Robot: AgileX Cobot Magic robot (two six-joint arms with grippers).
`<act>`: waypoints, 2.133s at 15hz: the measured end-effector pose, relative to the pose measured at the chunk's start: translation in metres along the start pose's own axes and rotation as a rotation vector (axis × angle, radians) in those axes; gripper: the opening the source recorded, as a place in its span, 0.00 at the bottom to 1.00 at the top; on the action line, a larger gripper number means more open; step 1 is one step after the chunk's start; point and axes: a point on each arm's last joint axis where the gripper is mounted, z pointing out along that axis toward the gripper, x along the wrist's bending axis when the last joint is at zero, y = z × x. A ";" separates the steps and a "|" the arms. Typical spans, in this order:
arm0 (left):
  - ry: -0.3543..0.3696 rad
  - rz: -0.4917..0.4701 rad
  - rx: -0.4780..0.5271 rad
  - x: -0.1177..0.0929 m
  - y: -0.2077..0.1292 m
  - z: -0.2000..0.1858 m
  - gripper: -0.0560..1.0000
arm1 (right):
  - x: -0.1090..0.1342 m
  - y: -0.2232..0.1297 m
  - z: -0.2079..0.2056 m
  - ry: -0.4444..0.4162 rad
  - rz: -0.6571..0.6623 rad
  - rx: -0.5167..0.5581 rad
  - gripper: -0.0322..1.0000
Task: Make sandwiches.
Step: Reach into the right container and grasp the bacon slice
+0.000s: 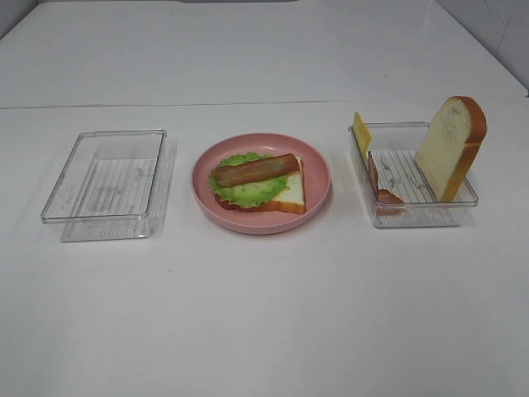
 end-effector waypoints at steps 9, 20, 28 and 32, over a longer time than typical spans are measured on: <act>-0.111 0.062 -0.120 -0.009 -0.013 -0.011 0.87 | -0.001 0.091 0.107 0.097 0.083 0.332 0.80; -0.111 0.062 -0.117 -0.009 -0.014 -0.010 0.87 | 0.060 0.172 0.258 0.381 -0.081 0.691 0.66; -0.111 0.062 -0.117 -0.009 -0.014 -0.010 0.87 | 0.086 0.168 0.347 0.329 0.056 0.936 0.66; -0.111 0.062 -0.117 -0.009 -0.014 -0.010 0.87 | 0.087 0.148 0.381 0.296 0.078 1.009 0.59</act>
